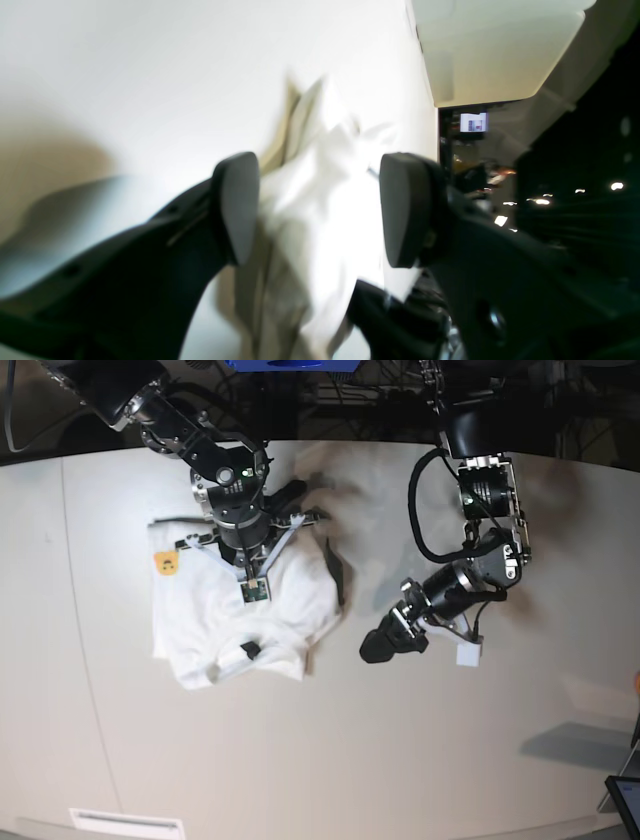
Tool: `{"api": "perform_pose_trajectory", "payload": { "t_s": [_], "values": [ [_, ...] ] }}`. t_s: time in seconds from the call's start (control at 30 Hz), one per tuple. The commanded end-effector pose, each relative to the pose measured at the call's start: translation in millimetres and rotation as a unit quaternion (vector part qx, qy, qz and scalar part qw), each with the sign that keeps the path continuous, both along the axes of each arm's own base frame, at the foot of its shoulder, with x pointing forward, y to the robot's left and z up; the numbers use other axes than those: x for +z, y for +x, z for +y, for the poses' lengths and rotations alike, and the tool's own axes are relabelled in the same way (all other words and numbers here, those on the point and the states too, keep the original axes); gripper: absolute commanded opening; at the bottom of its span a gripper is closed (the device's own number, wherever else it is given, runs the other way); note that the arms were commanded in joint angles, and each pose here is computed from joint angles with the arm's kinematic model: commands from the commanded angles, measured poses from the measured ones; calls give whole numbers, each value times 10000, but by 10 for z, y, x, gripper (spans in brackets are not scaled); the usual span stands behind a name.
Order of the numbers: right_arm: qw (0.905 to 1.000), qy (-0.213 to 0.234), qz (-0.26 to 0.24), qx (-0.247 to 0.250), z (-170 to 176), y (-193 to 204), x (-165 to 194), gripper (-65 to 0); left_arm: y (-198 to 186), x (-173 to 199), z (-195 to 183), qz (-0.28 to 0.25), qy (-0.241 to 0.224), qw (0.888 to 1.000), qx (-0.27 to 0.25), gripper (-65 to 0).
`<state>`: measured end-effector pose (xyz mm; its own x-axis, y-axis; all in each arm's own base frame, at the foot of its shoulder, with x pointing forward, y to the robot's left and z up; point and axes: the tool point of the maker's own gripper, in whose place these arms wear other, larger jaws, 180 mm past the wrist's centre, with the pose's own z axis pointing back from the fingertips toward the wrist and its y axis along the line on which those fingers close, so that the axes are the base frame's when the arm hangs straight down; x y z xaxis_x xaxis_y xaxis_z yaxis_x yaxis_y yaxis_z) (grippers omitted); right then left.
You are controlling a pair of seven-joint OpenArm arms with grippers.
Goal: Fold the T-shirt properly
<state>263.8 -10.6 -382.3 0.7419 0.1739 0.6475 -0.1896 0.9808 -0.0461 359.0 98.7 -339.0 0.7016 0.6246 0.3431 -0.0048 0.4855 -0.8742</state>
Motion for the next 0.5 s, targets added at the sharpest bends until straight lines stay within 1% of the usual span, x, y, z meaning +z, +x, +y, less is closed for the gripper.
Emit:
{"api": "perform_pose_trajectory", "payload": {
  "t_s": [0.0,0.13,0.27,0.4,0.47],
  "values": [
    [9996,72,-281,10,26,106,136,-647,77,144,35,-206,102,9997,20,-277],
    [9996,72,-281,10,26,106,136,-647,114,155,169,-176,611,9979,122,-277],
    [9996,61,-272,0,18,108,127,-647,81,82,224,234,757,9961,388,-277],
    [9996,76,-272,0,30,108,131,-647,51,57,215,285,797,9957,378,-277],
    [9996,84,-272,0,35,107,133,-647,30,-39,165,409,899,9947,279,-277]
  ]
}}
